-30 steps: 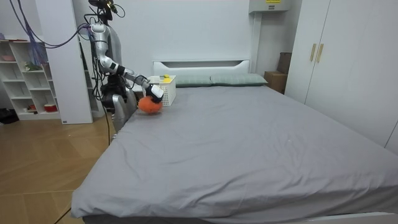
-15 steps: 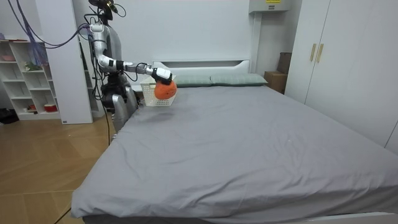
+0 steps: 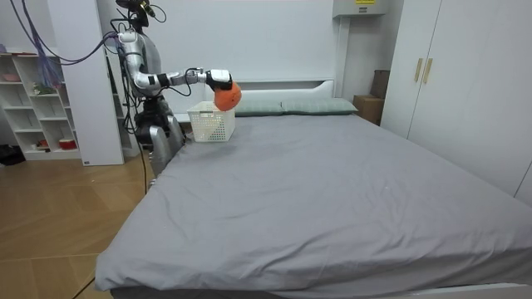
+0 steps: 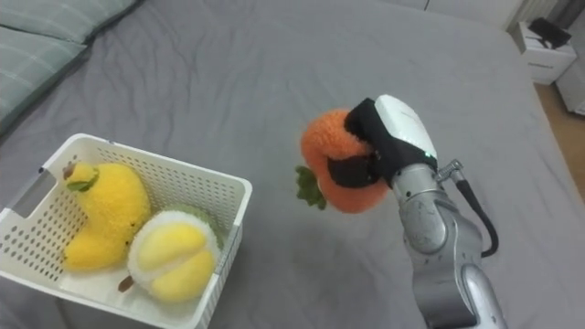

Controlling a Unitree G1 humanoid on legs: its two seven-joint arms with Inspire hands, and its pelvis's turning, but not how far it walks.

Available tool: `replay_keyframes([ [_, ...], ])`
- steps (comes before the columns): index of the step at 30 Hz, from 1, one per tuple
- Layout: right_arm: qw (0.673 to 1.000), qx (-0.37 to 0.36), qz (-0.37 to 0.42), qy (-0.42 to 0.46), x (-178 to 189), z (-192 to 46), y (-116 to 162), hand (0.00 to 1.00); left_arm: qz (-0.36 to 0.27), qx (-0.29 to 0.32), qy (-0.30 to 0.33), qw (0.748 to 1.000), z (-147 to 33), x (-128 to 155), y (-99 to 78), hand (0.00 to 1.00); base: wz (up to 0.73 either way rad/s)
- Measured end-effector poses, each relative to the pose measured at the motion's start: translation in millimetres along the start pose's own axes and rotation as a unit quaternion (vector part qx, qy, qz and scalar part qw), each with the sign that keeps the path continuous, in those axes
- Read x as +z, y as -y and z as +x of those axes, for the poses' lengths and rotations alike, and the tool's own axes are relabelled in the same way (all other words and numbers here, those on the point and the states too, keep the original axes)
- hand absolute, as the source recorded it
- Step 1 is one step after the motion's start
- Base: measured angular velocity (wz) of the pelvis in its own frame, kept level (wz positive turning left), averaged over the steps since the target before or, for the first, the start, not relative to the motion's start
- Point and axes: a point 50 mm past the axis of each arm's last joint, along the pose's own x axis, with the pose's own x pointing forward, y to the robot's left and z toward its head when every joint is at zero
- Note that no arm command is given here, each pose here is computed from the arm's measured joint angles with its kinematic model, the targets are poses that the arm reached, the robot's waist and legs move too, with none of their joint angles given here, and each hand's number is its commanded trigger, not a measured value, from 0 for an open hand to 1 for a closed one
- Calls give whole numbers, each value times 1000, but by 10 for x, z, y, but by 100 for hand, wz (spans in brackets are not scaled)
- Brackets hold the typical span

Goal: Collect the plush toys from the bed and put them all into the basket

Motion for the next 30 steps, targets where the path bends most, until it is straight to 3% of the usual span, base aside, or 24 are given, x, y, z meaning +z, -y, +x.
replay_keyframes([
  [7, 999, -17, 7, 31, 154, 49, 102, 100, 17, 5, 0, 1000, 7, 9, -46, 0, 0],
  [15, 996, 6, 15, 92, 499, 111, 31, 100, 28, 6, -8, 1000, 12, -18, -63, 0, 4],
  [28, 975, 115, 25, 189, 1081, 129, -356, 100, 87, -4, 23, 996, 25, 186, 14, 0, 8],
  [30, 972, 128, 21, 198, 1128, 119, -402, 96, 87, -4, 24, 996, 28, 212, 18, 0, 5],
])
